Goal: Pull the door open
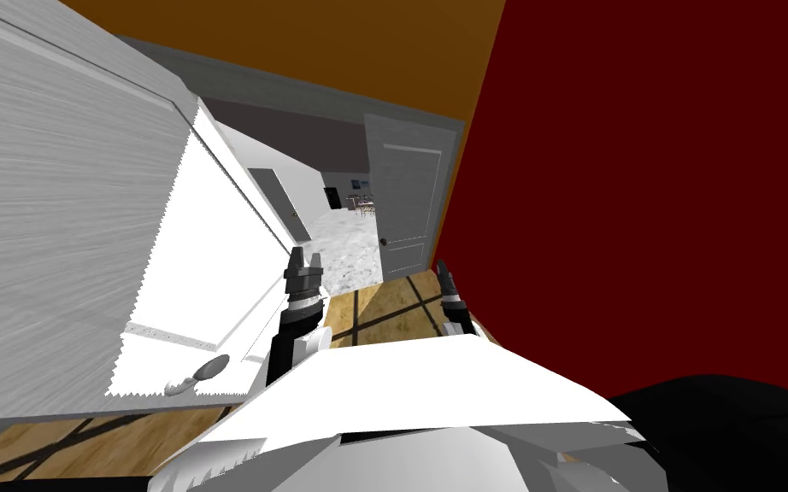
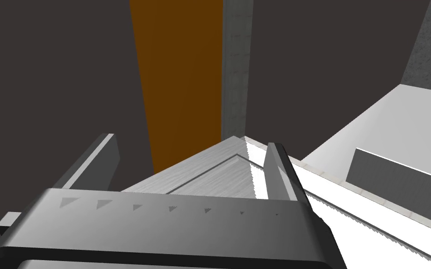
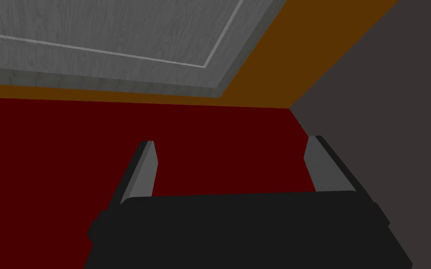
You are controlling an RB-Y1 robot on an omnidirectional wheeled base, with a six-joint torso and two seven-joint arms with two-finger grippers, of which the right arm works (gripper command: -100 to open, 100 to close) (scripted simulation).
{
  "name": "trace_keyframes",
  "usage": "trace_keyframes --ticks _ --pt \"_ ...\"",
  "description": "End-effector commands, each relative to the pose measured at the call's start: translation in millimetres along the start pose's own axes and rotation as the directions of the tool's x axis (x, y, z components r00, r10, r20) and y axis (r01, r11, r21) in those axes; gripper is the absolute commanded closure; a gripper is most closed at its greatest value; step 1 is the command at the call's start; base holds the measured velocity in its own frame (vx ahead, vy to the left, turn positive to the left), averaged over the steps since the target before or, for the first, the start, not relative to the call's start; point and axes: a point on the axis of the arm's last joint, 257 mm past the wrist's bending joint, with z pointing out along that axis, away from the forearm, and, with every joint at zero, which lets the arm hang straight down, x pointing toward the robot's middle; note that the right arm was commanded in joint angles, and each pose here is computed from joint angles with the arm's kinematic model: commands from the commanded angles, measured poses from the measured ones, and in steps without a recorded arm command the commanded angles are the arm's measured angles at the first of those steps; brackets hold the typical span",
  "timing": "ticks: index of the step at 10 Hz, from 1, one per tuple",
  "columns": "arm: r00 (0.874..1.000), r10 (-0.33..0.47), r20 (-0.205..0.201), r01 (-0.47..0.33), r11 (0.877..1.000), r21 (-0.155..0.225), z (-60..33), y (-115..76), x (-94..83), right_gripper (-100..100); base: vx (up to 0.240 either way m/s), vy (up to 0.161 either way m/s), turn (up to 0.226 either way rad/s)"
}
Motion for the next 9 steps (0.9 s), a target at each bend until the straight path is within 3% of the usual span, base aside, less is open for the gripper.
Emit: trace_keyframes --ticks 1,5,9 --pt "0.999 -0.042 -0.022 0.043 0.999 0.007 -2.0 -10.1 6.4 -100 0.117 0.069 -0.041" --pt "0.99 -0.123 -0.066 0.124 0.992 0.017 -5.9 -30.6 19.9 -100 0.105 0.061 -0.025" --pt "0.972 -0.204 -0.114 0.208 0.978 0.021 -10.6 -51.3 33.1 -100 0.093 0.061 -0.027"
